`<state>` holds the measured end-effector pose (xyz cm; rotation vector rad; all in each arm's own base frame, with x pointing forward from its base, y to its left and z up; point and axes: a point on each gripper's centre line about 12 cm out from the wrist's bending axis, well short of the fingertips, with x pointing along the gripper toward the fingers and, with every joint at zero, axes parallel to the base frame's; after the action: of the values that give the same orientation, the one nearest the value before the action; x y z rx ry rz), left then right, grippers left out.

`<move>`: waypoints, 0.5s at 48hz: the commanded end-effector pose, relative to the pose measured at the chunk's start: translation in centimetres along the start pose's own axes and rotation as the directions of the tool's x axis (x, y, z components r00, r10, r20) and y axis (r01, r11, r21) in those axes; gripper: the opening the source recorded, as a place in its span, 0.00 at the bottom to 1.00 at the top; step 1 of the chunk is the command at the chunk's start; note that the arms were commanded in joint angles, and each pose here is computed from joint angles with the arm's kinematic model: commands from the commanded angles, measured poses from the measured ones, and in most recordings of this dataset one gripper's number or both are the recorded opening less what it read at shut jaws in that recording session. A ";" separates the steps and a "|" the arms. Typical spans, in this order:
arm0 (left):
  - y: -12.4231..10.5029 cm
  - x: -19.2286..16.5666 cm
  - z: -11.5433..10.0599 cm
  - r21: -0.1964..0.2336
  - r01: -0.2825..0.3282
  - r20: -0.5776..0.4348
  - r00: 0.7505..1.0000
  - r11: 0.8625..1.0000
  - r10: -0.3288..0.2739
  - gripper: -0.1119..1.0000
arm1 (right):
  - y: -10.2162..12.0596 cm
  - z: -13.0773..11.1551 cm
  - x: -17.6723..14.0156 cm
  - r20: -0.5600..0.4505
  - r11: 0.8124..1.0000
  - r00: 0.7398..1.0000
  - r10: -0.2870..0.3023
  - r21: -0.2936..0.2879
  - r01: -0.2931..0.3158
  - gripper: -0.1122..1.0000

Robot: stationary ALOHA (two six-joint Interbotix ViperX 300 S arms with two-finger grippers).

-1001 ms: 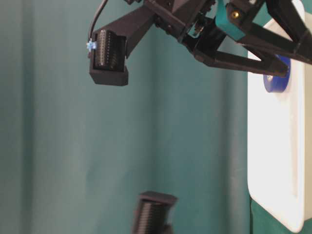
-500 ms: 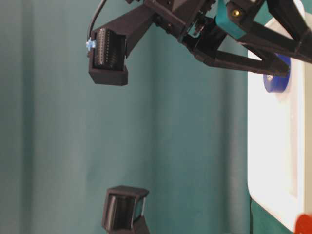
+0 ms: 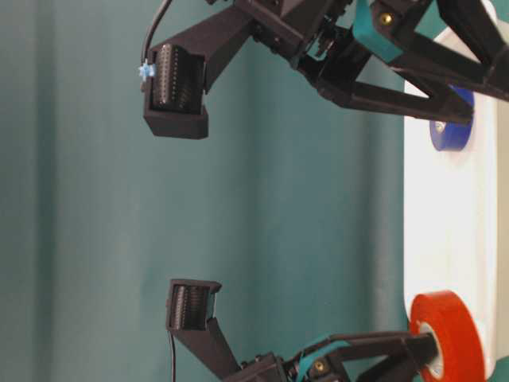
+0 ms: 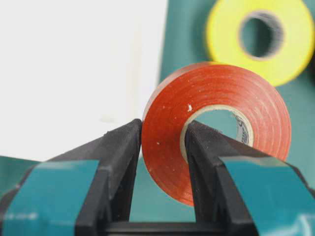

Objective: Put the tape alternately from left to right into the white case.
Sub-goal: 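Carry the red tape roll into the left side of the tray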

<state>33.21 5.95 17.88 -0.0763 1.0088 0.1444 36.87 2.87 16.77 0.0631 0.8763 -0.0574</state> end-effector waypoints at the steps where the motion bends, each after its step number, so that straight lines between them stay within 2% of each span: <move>1: 1.4 -1.0 1.4 0.001 -0.025 0.055 0.998 1.000 0.025 0.07 | 0.3 0.6 -0.4 0.026 1.000 1.000 0.011 -0.003 -0.011 0.84; 15: 4.4 -0.3 2.4 0.018 -0.087 0.137 0.987 0.996 0.084 0.07 | 0.5 0.9 -0.4 0.048 1.000 0.999 0.022 -0.003 -0.022 0.84; 24: 6.0 1.1 2.6 0.037 -0.117 0.140 0.984 0.992 0.110 0.07 | 0.5 0.9 -0.4 0.048 1.000 0.999 0.022 -0.005 -0.022 0.84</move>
<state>34.29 11.35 17.54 0.0195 0.9182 0.2098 37.08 3.04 16.95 0.0653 0.8526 -0.0452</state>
